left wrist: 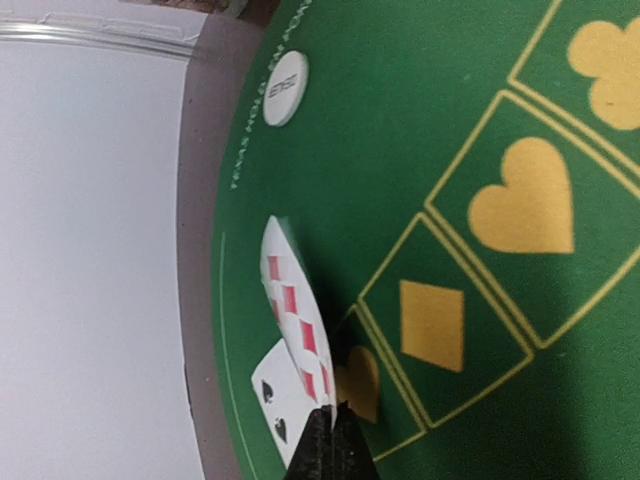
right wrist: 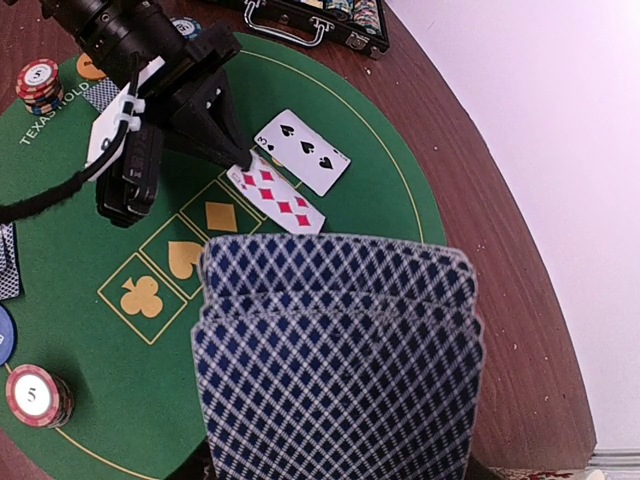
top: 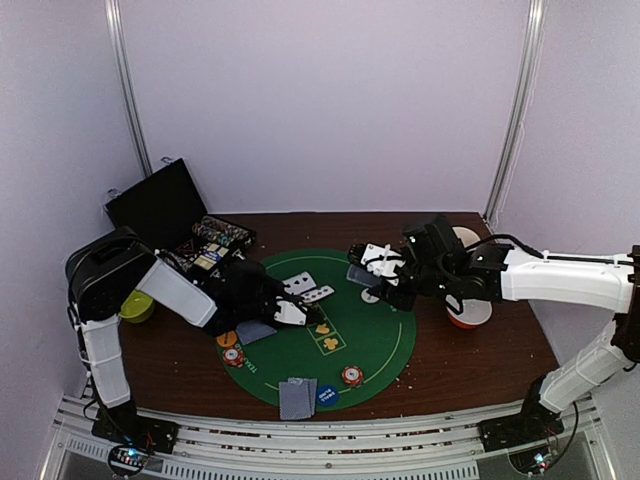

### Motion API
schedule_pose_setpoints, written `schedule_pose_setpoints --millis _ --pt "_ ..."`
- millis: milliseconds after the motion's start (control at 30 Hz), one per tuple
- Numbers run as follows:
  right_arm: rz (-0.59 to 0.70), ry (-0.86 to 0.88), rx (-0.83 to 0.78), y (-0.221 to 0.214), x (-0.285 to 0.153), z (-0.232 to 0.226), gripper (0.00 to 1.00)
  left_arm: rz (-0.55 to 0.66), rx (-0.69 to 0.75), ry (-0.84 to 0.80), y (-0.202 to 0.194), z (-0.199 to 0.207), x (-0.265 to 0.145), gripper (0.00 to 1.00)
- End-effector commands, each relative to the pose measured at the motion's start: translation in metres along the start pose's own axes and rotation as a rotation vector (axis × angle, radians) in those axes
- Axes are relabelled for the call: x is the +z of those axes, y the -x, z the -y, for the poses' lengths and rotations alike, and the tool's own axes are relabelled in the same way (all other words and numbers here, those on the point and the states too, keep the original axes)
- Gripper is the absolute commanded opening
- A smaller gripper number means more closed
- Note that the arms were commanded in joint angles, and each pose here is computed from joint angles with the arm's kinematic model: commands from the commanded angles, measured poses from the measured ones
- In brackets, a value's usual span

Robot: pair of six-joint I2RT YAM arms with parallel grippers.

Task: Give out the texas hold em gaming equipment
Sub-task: Flop the poker card into the community card area.

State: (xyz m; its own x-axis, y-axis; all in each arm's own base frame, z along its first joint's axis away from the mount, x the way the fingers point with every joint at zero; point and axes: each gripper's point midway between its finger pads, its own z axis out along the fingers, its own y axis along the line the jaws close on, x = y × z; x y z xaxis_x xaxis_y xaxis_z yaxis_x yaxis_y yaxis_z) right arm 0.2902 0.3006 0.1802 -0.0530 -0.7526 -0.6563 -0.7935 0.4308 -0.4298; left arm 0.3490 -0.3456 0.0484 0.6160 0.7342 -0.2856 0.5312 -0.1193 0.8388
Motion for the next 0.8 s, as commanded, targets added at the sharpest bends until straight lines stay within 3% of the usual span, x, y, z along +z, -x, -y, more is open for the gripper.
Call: schedule_pose_setpoints --millis 0,367,533,767 --pt "0.020 -0.010 0.018 0.005 -0.007 0.005 0.50 0.049 0.000 -0.131 0.010 0.015 -0.003 0.00" --pt "0.019 -0.015 0.012 0.006 -0.008 0.006 0.50 -0.009 0.021 -0.167 -0.008 0.018 0.005 0.02" --pt "0.017 -0.014 0.014 0.006 -0.008 0.006 0.50 -0.029 0.014 -0.181 -0.015 0.022 0.005 0.12" --pt "0.013 -0.015 0.011 0.005 -0.008 0.006 0.50 -0.073 0.013 -0.207 -0.020 0.025 -0.009 0.45"
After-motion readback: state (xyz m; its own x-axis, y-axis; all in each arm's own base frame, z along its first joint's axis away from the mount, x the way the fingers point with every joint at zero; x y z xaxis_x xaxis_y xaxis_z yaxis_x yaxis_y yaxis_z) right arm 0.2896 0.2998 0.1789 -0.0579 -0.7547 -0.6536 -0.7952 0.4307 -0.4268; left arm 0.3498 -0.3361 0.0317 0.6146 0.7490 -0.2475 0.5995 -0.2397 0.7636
